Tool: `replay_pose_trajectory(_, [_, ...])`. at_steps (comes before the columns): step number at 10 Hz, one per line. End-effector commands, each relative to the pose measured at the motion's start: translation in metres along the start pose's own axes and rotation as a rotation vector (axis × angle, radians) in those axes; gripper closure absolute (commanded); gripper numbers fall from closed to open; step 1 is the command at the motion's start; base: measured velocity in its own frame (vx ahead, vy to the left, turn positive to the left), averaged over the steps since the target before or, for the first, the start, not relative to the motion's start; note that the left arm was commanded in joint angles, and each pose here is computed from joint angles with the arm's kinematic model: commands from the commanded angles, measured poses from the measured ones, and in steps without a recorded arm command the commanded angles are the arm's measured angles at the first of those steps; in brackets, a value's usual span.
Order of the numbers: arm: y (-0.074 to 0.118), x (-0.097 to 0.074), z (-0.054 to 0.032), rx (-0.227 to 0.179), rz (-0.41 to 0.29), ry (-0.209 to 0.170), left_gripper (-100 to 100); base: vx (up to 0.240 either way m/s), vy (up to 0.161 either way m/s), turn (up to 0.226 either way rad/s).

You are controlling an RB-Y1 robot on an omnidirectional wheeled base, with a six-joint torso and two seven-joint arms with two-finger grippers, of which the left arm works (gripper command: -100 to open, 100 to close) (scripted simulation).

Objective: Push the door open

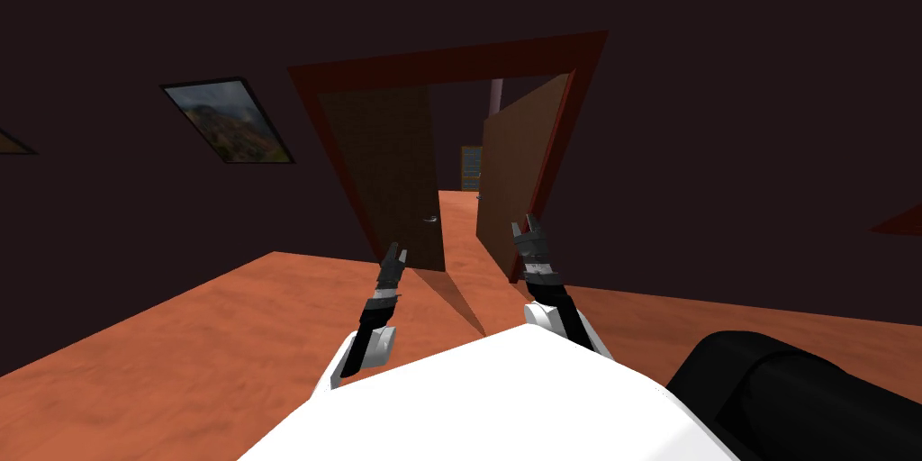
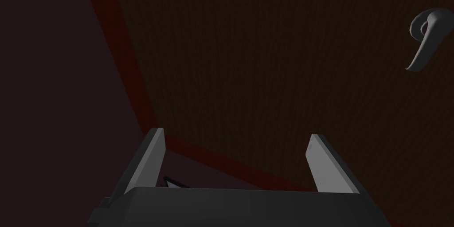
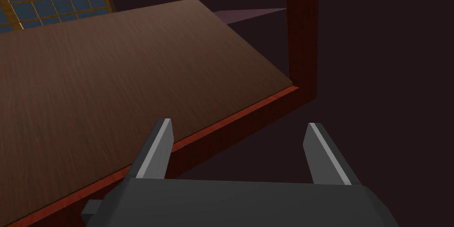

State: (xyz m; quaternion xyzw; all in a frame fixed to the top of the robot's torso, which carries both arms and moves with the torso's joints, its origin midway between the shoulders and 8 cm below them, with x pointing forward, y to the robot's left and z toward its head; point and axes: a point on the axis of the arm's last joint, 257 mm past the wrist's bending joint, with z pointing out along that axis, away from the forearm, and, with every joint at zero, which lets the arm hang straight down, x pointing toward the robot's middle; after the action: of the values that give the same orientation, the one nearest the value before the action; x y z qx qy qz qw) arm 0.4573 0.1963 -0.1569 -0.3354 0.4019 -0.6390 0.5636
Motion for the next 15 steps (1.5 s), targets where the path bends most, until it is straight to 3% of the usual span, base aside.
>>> replay_pose_trajectory(1, [0.014, 0.003, -0.0009, -0.024, -0.003, 0.007, -100, 0.096, 0.019, -0.007])
replay_pose_trajectory(11, [0.092, 0.019, -0.0175, -0.168, -0.017, 0.047, -100, 0.098, 0.022, -0.008])
replay_pose_trajectory(15, [0.113, 0.024, -0.0240, -0.208, -0.021, 0.058, -100, 0.077, 0.018, -0.005])
